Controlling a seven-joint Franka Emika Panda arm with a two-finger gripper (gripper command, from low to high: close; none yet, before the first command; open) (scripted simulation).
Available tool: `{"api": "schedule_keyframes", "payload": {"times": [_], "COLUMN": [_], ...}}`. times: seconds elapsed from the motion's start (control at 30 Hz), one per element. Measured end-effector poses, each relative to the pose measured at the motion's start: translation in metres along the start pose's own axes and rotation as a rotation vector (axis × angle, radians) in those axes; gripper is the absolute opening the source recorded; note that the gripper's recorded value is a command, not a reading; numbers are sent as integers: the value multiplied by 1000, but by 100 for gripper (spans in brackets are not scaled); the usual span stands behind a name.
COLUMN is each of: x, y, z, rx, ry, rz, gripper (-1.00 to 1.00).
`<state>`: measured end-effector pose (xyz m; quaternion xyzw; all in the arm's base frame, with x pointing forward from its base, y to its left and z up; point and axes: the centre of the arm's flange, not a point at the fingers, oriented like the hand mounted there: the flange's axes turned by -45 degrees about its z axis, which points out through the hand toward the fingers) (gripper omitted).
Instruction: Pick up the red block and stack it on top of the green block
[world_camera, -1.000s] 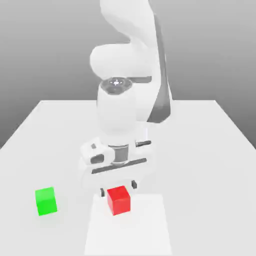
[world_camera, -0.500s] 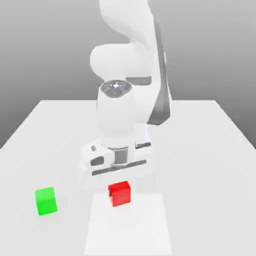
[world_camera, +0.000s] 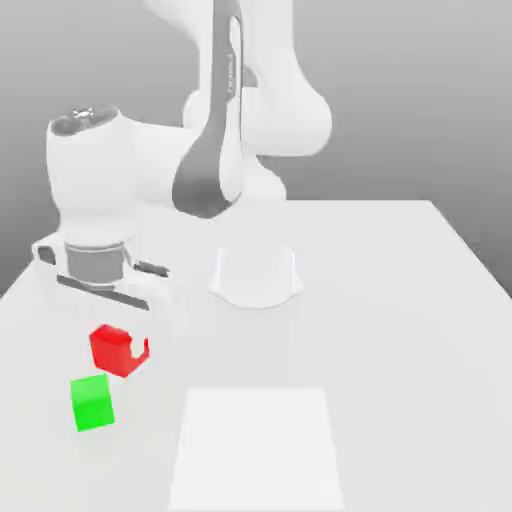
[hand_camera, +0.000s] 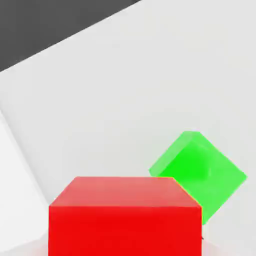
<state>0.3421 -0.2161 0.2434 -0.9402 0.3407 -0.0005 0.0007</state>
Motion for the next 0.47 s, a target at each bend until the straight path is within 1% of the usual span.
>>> {"api": "schedule_keyframes", "payload": {"times": [0.07, 0.37, 0.4, 0.47], "x": [6, 8, 7, 7], "y": [10, 10, 11, 11], "z": [2, 57, 62, 62], "rx": [1, 0, -1, -1], "ry": [1, 1, 1, 1], "rz": [73, 89, 90, 90], "gripper": [-100, -100, 100, 100]}}
